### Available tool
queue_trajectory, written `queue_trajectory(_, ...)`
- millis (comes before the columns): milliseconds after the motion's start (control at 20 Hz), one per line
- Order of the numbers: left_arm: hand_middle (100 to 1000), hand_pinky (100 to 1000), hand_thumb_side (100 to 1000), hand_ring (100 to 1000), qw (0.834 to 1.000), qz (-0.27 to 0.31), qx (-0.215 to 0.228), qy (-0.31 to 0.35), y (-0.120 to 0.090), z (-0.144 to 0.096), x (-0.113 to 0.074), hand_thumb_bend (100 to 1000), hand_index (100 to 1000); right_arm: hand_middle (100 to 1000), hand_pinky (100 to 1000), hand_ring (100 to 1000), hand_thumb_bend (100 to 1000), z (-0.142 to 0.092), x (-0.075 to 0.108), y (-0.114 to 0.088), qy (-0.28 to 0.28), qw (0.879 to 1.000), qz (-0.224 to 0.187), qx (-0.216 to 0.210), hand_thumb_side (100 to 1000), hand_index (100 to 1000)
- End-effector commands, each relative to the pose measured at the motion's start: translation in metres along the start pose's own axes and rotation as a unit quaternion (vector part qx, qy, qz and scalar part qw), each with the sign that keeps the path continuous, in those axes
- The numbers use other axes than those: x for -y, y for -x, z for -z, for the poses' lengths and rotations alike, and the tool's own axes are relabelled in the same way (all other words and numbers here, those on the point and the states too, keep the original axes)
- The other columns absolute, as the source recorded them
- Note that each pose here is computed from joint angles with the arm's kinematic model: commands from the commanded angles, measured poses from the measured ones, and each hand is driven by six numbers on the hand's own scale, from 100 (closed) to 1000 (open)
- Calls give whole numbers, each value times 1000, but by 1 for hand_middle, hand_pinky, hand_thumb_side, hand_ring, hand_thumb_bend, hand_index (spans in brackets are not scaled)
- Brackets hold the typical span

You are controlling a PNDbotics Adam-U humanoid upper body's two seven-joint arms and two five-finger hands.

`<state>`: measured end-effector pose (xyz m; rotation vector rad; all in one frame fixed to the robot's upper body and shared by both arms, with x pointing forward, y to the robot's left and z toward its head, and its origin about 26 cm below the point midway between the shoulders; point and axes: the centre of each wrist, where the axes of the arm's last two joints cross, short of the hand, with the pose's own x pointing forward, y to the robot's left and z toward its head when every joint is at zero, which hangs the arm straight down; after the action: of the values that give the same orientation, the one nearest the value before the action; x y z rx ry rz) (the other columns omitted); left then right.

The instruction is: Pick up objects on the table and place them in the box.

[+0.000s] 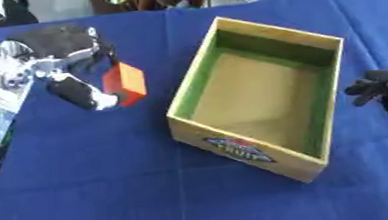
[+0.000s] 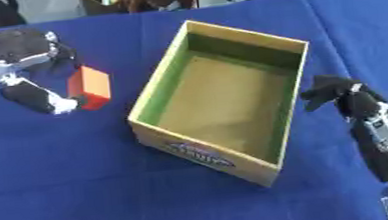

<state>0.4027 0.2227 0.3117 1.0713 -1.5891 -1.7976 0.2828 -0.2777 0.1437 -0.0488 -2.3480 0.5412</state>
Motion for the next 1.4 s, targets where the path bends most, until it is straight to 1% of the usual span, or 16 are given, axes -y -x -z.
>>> queue_trajectory(50,321,100,563,245,998,2,-9,-65,6,-13,-29,100,465,551,946,763,100,4,3,-6,0,1000,-8,14,1000,852)
queue_trajectory(250,314,100,566,241,993,-1,-4,-114,3,-12,-44,100,456,552,946,763,100,5,4,-6,-2,1000,-6,17,1000,852)
queue_trajectory(450,311,100,562,239,988,-6,3,-155,-4,-5,-54,100,452,552,947,763,100,6,4,-7,-3,1000,-5,17,1000,852)
queue_trajectory(700,310,100,554,238,981,-7,8,-196,-18,9,-64,100,451,551,948,763,100,8,3,-7,-5,1000,-2,18,1000,852)
queue_trajectory(850,310,100,542,238,973,-2,11,-229,-30,14,-74,100,452,551,949,764,100,10,2,-8,-8,1000,2,19,1000,853)
queue_trajectory(1050,313,100,532,241,964,6,8,-265,-45,22,-83,100,455,551,949,765,100,13,1,-9,-11,1000,7,24,1000,854)
queue_trajectory(1150,311,100,529,242,961,11,5,-277,-51,27,-86,100,456,551,950,765,100,16,0,-9,-12,999,11,28,1000,854)
queue_trajectory(1350,235,100,524,244,957,23,-9,-289,-58,36,-85,100,459,551,952,766,100,20,-1,-10,-15,999,19,35,1000,854)
queue_trajectory(1400,231,100,524,244,956,27,-12,-291,-59,38,-84,100,458,551,952,766,100,21,-2,-11,-16,999,20,36,1000,854)
